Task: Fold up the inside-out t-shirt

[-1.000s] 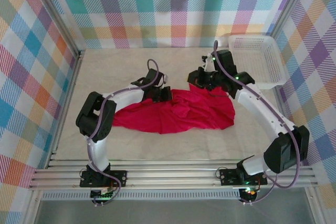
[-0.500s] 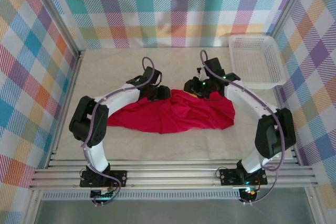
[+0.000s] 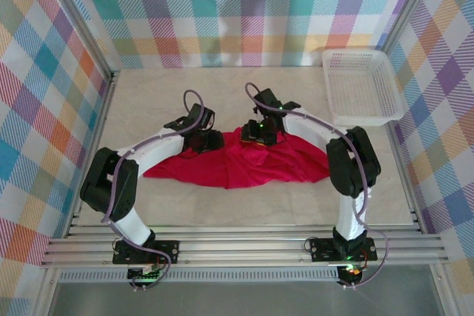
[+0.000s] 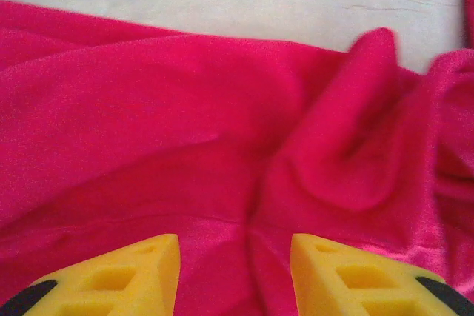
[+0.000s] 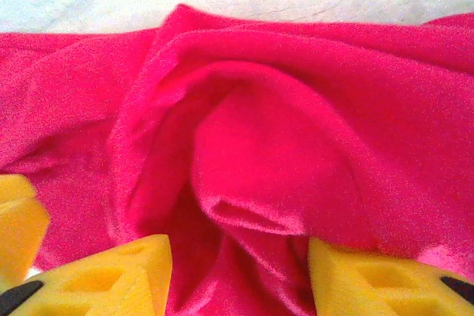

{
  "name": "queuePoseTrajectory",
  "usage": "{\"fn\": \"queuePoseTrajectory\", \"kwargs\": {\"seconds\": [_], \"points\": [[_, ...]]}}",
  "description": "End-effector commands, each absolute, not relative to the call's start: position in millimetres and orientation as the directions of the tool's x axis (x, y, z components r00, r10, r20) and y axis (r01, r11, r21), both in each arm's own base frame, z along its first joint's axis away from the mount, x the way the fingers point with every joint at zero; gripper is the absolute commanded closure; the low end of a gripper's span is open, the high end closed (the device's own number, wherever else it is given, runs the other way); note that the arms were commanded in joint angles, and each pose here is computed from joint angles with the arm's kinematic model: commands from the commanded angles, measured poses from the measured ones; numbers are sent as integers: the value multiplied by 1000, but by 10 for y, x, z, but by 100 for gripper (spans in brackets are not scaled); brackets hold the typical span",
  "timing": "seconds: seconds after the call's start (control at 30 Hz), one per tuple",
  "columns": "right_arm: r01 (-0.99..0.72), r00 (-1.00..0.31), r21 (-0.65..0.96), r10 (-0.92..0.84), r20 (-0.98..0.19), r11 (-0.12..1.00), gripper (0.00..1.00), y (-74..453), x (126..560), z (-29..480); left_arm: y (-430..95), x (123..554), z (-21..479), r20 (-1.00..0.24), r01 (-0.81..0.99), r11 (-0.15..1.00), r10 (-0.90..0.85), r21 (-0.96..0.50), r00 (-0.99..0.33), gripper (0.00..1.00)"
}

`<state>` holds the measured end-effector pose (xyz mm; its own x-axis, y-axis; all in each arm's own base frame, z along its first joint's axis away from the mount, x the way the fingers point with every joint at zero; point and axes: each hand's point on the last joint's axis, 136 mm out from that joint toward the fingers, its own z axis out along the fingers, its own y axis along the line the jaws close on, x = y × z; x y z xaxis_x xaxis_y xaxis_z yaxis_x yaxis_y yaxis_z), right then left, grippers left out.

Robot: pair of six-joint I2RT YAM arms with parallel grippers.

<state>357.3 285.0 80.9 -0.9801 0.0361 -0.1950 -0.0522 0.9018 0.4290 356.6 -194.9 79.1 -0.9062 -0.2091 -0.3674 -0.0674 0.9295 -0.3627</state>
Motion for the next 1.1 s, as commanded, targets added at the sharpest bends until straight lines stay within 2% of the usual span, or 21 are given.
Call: {"fn": "queuePoseTrajectory", "kwargs": {"seconds": [0.0, 0.13, 0.17, 0.2, 0.53, 0.7, 0.77, 0.83, 0.93, 1.07], "points": [[-66, -976, 374, 17, -215, 925, 55, 2830, 3656, 770, -1776, 3625, 630, -345, -137, 916, -277, -378, -897, 57], [-94, -966, 355, 1, -258, 930, 92, 2808, 3754, 989, -1546, 3568, 347, -286, -212, 911, -321, -354, -903, 59], [-106, -963, 354, -7, -270, 929, 98, 2797, 3761, 1089, -1478, 3545, 291, -275, -231, 910, -333, -343, -902, 60], [-121, -958, 355, -15, -287, 927, 100, 2777, 3758, 1227, -1399, 3522, 242, -263, -256, 906, -351, -336, -899, 60], [-264, -881, 492, 0, -473, 830, 100, 2329, 3366, 2951, -753, 3370, -82, -162, -438, 860, -487, -262, -858, 63], [-288, -802, 494, 74, -592, 820, 100, 2021, 3212, 3463, -640, 3327, -156, -139, -469, 848, -510, -247, -849, 66], [-275, -797, 502, 98, -596, 820, 100, 1975, 3179, 3385, -641, 3334, -145, -142, -468, 847, -511, -252, -848, 66], [-272, -820, 550, 109, -563, 790, 91, 2052, 3136, 3120, -648, 3363, -104, -151, -468, 844, -515, -264, -844, 67], [-223, -884, 631, 120, -452, 743, 86, 2176, 3044, 2600, -645, 3400, -29, -168, -464, 843, -516, -272, -840, 67], [-110, -932, 612, 132, -336, 783, 84, 2129, 3017, 2009, -654, 3456, 109, -195, -448, 847, -509, -286, -839, 68]]}}
